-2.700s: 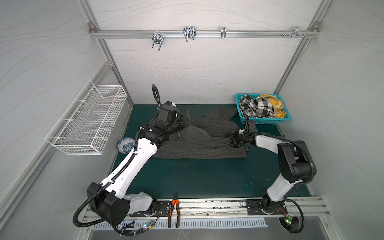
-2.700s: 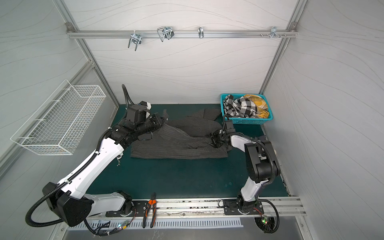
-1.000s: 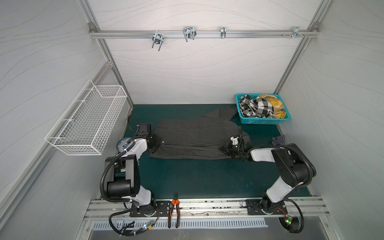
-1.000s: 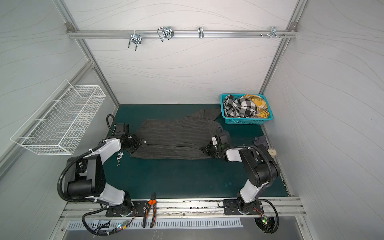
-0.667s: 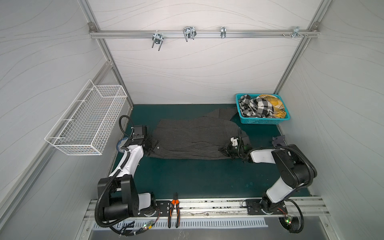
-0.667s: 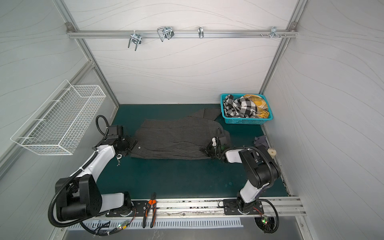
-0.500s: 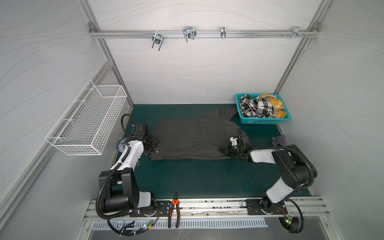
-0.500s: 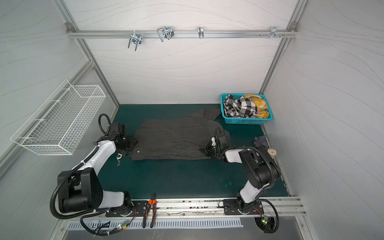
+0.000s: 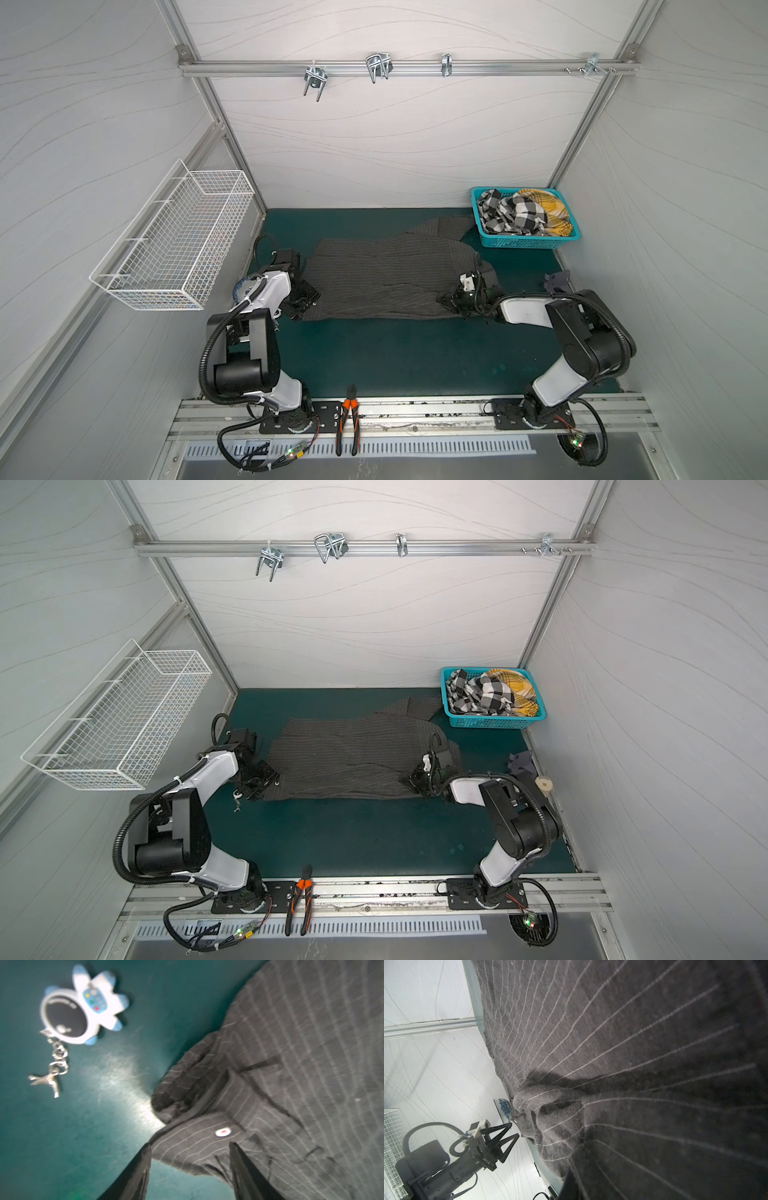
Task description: Fold and stack the long sleeve shirts
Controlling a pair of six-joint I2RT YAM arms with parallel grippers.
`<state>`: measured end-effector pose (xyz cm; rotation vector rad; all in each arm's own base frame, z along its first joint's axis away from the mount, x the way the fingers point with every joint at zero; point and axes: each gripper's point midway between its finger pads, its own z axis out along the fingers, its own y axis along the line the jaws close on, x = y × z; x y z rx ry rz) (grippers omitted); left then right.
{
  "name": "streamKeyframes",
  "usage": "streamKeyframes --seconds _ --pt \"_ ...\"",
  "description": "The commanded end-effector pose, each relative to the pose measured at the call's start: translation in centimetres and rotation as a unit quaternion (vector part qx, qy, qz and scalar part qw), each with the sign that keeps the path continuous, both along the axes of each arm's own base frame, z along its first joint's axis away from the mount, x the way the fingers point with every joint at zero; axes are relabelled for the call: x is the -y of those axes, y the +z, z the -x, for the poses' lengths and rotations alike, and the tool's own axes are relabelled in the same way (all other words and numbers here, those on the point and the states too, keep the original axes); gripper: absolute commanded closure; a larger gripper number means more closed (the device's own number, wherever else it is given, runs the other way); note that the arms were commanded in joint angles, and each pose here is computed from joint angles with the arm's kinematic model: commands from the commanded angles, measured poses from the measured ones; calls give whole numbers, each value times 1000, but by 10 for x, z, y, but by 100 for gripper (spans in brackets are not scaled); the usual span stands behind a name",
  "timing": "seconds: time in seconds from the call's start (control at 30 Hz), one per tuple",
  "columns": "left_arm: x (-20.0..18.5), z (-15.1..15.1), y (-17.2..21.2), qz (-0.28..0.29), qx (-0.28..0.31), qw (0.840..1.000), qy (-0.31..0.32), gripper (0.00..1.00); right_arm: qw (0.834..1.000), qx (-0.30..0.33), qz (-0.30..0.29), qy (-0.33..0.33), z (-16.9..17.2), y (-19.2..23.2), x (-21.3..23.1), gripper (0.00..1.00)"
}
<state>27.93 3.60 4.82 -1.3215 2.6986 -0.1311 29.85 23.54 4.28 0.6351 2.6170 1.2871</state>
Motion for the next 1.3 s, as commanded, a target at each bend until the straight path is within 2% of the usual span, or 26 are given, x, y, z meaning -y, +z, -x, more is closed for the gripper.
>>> streamKeyframes --seconds 0.0,0.1,0.23,0.4,0.53,0.77,0.8,0.87,0.97,1.03,1.13,1.23,1.27 --pt "-2 21 1 -11 -20 1000 -9 37 1000 3 -3 8 0 10 -4 100" --pt "2 30 -1 -1 -18 1000 -3 37 1000 4 -4 9 0 11 -4 100" --pt "7 33 -16 14 -21 1000 8 44 1000 6 -6 8 0 12 -4 100" --pt "12 16 -23 35 -5 999 22 68 1000 5 -10 8 0 12 -2 100" --pt "8 9 -12 26 10 999 23 100 1000 4 -13 6 1 12 0 100" --pt "-1 0 10 -3 31 999 8 100 1000 1 -15 2 -1 10 2 100" --pt "-2 2 10 -6 24 1000 5 90 1000 0 -16 2 -1 10 2 100" --pt "-1 9 8 -5 14 1000 6 63 1000 -1 -18 2 -1 9 2 100" --pt "5 16 3 8 22 1000 8 41 1000 -2 -18 1 -1 9 3 100" --pt "8 18 -2 16 27 999 9 34 1000 -1 -20 1 -2 10 2 100" --pt "9 17 -10 21 27 999 15 32 1000 -2 -21 1 -1 11 2 100" --pt "7 9 -16 24 37 999 23 38 1000 -2 -21 0 -1 10 4 100" --pt "8 6 -17 28 44 998 27 43 1000 -3 -21 0 0 10 4 100"
